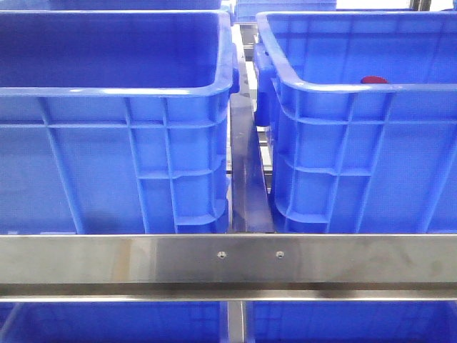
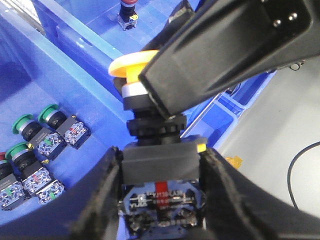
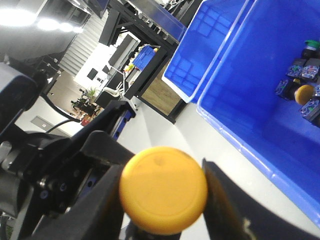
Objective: Pick red and yellow buttons and place in box
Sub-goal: 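Grasp the yellow cap with the right gripper and open the left gripper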
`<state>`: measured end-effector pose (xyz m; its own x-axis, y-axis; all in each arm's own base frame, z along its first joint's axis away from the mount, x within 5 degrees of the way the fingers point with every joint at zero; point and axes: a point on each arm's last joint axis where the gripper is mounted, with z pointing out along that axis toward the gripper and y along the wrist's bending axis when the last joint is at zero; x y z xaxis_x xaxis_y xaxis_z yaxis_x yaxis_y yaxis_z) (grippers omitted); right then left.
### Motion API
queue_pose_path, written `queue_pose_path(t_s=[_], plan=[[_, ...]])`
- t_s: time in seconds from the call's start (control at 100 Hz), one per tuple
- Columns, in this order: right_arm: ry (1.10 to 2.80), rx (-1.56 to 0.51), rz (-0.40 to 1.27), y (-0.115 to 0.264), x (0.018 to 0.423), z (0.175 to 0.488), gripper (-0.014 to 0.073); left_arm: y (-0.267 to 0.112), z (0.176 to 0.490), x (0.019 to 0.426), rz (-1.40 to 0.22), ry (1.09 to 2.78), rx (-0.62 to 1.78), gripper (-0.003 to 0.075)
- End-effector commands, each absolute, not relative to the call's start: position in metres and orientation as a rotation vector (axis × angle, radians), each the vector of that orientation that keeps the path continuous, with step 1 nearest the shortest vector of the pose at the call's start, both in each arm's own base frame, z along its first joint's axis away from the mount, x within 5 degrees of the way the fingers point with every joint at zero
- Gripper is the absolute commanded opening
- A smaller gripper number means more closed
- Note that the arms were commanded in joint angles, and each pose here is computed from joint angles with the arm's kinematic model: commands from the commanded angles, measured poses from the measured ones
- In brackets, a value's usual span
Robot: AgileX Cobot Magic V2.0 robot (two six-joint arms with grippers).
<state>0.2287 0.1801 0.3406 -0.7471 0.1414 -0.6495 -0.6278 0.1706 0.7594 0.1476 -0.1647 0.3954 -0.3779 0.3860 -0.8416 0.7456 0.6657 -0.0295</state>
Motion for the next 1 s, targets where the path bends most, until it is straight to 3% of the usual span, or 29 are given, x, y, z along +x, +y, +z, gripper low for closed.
queue_pose_path(t_s=[0.0,0.06,0.16,0.48,0.99], plan=[[1.666,-0.411,1.784,0.178,0.223,0.373,0.0165,-0.164,0.412,0.144,-0.564,1.909,0.840,0.0340],[1.667,-0.407,1.779,0.178,0.223,0.373,0.0165,-0.164,0.412,0.144,-0.564,1.909,0.840,0.0442],[1.662,-0.408,1.748,0.176,0.225,0.373,0.0165,-0.164,0.412,0.144,-0.563,1.913,0.842,0.0519],[1.657,-0.395,1.652,0.174,0.229,0.374,0.0165,-0.148,0.422,0.136,-0.545,1.889,0.779,0.0517],[1.537,-0.297,1.456,0.118,0.247,0.400,0.0165,-0.079,0.412,0.121,-0.195,1.935,0.442,0.0517]])
